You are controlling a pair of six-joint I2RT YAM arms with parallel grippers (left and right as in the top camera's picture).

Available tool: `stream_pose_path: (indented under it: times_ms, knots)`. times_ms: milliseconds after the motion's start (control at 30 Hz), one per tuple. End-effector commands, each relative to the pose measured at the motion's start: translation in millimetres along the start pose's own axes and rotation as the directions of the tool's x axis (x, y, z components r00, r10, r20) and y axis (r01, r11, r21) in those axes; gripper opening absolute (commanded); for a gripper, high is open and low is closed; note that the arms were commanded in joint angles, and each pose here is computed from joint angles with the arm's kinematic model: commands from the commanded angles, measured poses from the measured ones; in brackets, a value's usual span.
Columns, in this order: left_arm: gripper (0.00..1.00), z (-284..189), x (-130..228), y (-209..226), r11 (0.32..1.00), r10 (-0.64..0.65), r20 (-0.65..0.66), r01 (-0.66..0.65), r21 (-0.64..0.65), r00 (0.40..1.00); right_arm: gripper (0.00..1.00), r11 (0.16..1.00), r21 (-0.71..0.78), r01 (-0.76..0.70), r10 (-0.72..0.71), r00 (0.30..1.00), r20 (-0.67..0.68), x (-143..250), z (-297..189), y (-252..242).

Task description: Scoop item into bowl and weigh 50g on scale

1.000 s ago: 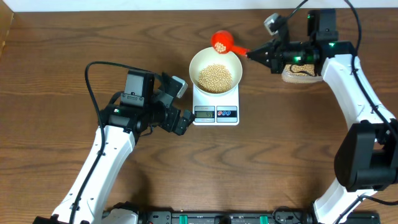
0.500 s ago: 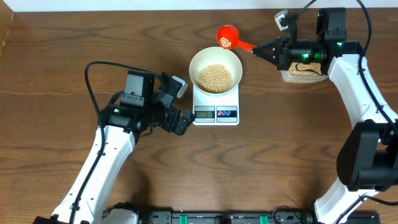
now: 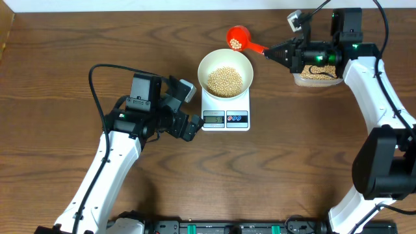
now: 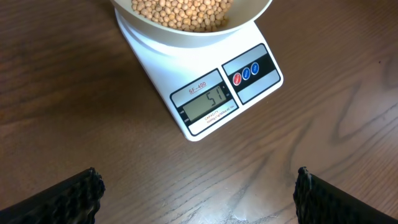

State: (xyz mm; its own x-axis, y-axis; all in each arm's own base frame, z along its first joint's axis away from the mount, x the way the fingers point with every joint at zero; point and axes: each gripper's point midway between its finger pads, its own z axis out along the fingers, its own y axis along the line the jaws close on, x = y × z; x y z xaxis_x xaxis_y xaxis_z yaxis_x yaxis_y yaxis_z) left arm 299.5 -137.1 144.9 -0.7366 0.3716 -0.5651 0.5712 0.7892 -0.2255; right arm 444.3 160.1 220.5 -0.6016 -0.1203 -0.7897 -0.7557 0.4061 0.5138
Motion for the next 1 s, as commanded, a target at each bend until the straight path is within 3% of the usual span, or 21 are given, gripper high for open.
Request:
stream_pose_path:
  times_ms: [0, 300, 533, 733, 967]
  knots:
    - [1.00, 1, 1, 1, 1.000, 0.004, -0.007, -0.004, -0.004, 1.000, 0.01, 0.995, -0.075, -0.061, 0.065, 0.996, 0.060, -8, -19, 1]
    - [1.00, 1, 1, 1, 1.000, 0.004, -0.007, -0.004, -0.004, 1.000, 0.01, 0.971, -0.096, -0.220, 0.235, 0.951, 0.199, -20, -97, -27]
    - [1.00, 1, 1, 1, 1.000, 0.004, -0.007, -0.004, -0.004, 1.000, 0.01, 0.923, 0.085, -0.376, 0.340, 0.898, 0.280, 7, -161, -73]
    - [1.00, 1, 1, 1, 1.000, 0.004, -0.007, -0.004, -0.004, 1.000, 0.01, 0.857, 0.317, -0.406, 0.372, 0.914, 0.165, 67, -180, -92]
    - [1.00, 1, 1, 1, 1.000, 0.004, -0.007, -0.004, -0.004, 1.000, 0.01, 0.824, 0.456, -0.338, 0.351, 0.935, 0.060, 89, -184, -106]
